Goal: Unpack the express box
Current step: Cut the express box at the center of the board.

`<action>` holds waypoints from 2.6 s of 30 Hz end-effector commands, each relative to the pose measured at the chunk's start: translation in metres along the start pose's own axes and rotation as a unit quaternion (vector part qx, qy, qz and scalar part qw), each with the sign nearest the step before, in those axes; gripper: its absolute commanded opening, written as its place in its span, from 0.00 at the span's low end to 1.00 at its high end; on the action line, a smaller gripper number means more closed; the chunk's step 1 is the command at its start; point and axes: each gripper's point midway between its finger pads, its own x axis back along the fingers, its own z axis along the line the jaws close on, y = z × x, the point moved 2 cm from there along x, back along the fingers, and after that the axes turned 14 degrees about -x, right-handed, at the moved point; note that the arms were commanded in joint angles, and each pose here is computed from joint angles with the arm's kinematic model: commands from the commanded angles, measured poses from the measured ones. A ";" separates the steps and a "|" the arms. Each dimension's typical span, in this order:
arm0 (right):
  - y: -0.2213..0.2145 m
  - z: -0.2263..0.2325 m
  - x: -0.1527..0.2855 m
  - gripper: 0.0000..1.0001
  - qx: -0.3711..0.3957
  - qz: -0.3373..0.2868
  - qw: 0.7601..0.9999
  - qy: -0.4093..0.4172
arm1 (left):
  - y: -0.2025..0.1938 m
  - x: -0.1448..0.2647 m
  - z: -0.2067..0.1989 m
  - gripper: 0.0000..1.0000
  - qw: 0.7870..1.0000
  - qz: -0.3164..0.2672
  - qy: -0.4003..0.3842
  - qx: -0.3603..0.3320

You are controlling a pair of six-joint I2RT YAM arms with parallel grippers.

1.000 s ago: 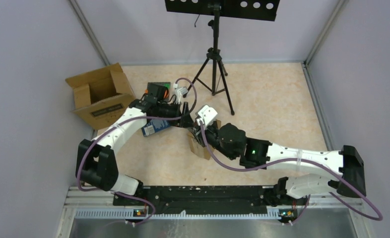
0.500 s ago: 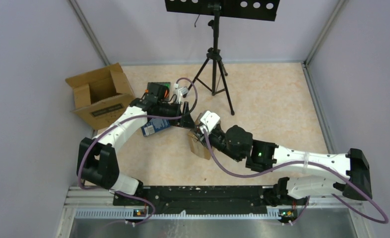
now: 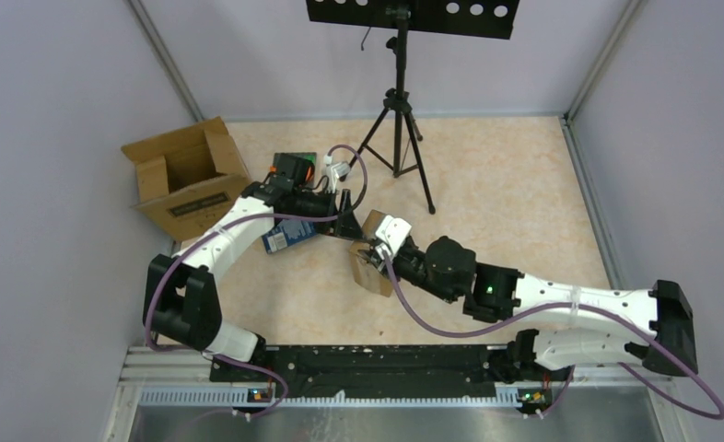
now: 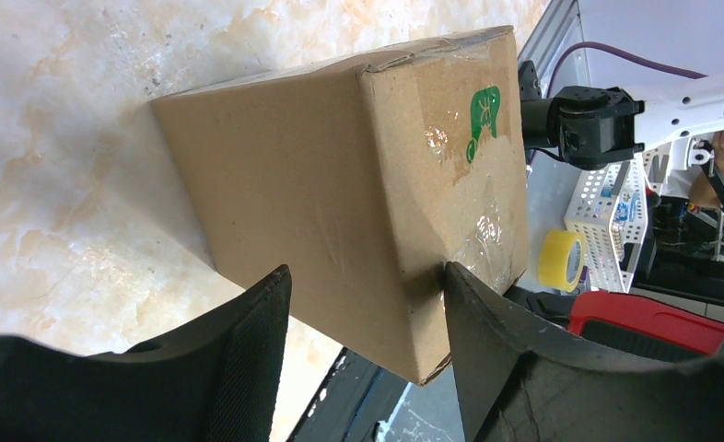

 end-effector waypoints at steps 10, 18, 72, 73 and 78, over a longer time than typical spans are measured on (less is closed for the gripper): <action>0.002 -0.007 0.012 0.00 -0.031 0.023 0.999 0.020 | -0.001 0.014 0.020 0.64 0.995 0.006 0.099 0.014; -0.002 -0.032 0.004 0.00 -0.037 0.024 0.999 -0.012 | -0.005 0.020 0.005 0.62 0.995 0.000 0.094 0.018; 0.104 -0.044 0.019 0.00 -0.036 -0.170 0.984 0.026 | -0.009 -0.015 -0.042 0.41 0.996 0.019 0.088 0.025; 0.104 -0.044 0.020 0.00 -0.037 -0.173 0.984 0.027 | -0.004 -0.014 -0.043 0.43 0.996 0.016 0.088 0.019; 0.107 -0.049 0.023 0.00 -0.039 -0.174 0.984 0.008 | 0.013 -0.015 -0.043 0.46 0.996 0.011 0.092 0.004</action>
